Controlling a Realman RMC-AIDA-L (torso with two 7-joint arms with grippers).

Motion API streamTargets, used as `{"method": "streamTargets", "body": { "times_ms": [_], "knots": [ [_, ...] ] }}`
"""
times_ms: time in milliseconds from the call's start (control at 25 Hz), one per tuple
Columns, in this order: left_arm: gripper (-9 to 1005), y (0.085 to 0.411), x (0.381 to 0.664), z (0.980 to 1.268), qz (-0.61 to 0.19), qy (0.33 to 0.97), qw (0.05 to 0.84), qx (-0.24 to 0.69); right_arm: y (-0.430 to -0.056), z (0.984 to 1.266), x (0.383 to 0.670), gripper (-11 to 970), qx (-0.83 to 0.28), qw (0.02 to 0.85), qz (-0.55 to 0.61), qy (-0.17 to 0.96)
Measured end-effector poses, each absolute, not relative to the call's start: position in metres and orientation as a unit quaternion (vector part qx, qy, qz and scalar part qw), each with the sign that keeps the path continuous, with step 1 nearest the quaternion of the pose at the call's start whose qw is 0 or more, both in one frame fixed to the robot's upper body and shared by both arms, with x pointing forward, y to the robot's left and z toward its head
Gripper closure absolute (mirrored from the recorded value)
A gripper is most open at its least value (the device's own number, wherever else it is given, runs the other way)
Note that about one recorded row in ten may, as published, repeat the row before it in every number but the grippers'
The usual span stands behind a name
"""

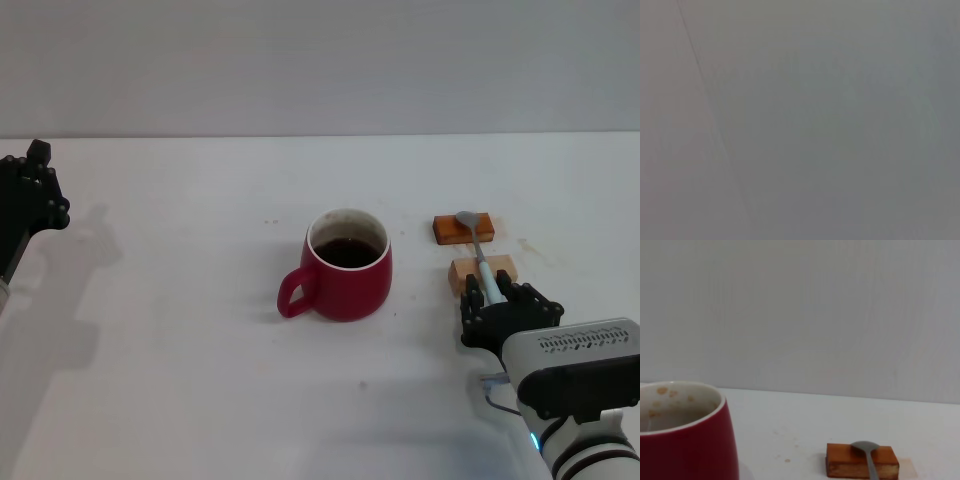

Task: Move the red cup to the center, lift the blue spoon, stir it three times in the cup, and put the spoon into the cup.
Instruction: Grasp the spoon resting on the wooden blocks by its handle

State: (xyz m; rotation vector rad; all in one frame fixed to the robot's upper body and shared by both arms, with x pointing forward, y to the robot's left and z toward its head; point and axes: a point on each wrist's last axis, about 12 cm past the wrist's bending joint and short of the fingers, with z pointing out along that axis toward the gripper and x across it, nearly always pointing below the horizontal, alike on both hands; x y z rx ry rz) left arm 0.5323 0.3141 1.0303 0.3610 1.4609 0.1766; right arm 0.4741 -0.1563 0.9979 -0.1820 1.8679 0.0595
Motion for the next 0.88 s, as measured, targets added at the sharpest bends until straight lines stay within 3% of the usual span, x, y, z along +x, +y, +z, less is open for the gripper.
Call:
{"method": "streamTargets", "body": {
  "times_ms": [520, 880],
  "knots": [
    [996, 0.3146, 0.5317, 1.0300, 0.080, 0.663, 0.726, 0.165, -0.1562, 0.9968, 0.4710, 704, -0.077, 0.588, 0.026, 0.804],
    [996, 0.3151, 0.5306, 1.0295, 0.080, 0.663, 0.726, 0.166, -0.1581, 0.9964, 0.4682, 702, -0.074, 0.590, 0.023, 0.804]
  ]
}}
